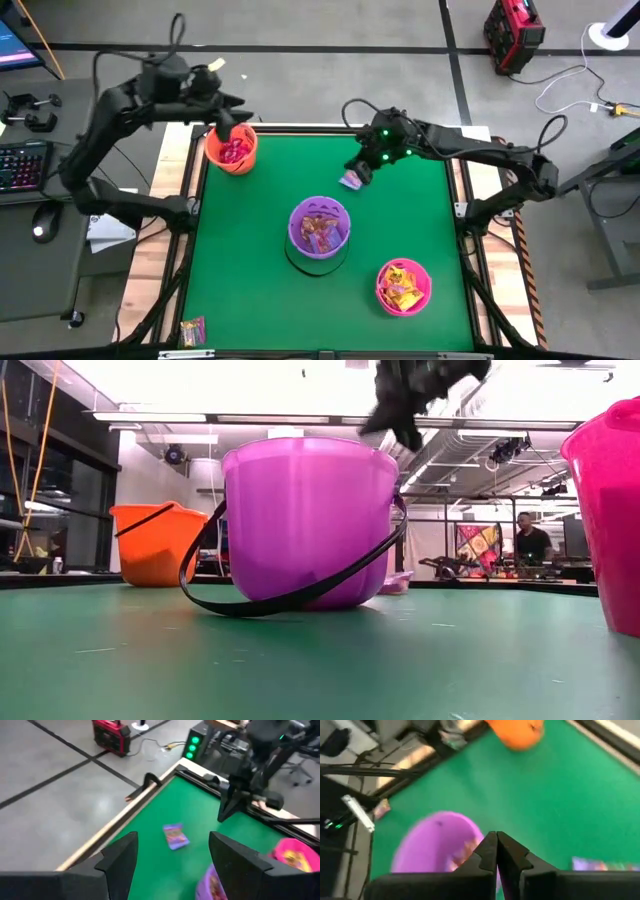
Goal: Sort candy by brand, put in halloween buckets
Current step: Put the violet candy into the violet bucket
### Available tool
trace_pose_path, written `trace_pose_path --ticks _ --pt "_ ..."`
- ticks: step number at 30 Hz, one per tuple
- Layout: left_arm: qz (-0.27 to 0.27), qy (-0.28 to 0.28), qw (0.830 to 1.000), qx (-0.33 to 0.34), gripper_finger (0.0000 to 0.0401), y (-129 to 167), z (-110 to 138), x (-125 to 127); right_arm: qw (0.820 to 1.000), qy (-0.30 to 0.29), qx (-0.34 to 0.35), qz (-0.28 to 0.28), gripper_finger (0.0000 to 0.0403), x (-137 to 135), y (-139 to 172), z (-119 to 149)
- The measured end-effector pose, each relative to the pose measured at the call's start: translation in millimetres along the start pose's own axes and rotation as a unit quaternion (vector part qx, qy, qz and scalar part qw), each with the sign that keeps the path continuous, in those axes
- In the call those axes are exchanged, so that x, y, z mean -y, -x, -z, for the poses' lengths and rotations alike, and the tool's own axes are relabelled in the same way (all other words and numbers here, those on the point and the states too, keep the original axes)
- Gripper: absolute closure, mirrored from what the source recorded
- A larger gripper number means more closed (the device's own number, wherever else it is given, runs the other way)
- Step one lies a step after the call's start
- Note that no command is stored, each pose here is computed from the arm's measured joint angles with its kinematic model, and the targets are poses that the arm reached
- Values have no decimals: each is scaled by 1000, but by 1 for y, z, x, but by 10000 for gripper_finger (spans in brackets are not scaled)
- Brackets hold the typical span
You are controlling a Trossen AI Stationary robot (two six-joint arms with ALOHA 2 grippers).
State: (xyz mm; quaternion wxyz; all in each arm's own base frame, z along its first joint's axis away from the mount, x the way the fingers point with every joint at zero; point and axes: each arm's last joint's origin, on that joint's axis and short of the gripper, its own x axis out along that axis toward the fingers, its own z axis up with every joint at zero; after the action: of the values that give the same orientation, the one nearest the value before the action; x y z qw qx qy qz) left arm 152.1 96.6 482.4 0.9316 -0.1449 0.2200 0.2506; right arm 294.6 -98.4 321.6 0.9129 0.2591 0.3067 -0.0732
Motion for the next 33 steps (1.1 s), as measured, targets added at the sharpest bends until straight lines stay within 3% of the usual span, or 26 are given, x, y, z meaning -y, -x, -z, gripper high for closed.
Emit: trace_pose_path --ticks 3,8,12,17,21,25,30,33 --pt "14 8 1000 -8 169 14 7 6 999 35 15 18 400 -26 -1 -8" --pt "34 1 999 -16 169 28 15 13 991 -6 9 134 396 -28 -20 -1" --pt "50 0 998 -28 169 26 19 18 977 -55 -70 192 365 2 -44 10" --pt "71 18 995 -62 169 13 30 27 956 -74 -140 246 281 56 -71 16" --pt "82 50 990 -99 169 -6 44 35 952 -101 -191 215 219 104 -89 22" --pt "105 97 984 -111 169 -25 56 49 945 -136 -233 183 185 145 -102 33" --pt "156 141 972 -106 169 -37 66 74 941 -119 -237 211 176 161 -101 35" --pt "187 161 965 -91 169 -39 72 92 941 -115 -250 197 176 159 -101 37"
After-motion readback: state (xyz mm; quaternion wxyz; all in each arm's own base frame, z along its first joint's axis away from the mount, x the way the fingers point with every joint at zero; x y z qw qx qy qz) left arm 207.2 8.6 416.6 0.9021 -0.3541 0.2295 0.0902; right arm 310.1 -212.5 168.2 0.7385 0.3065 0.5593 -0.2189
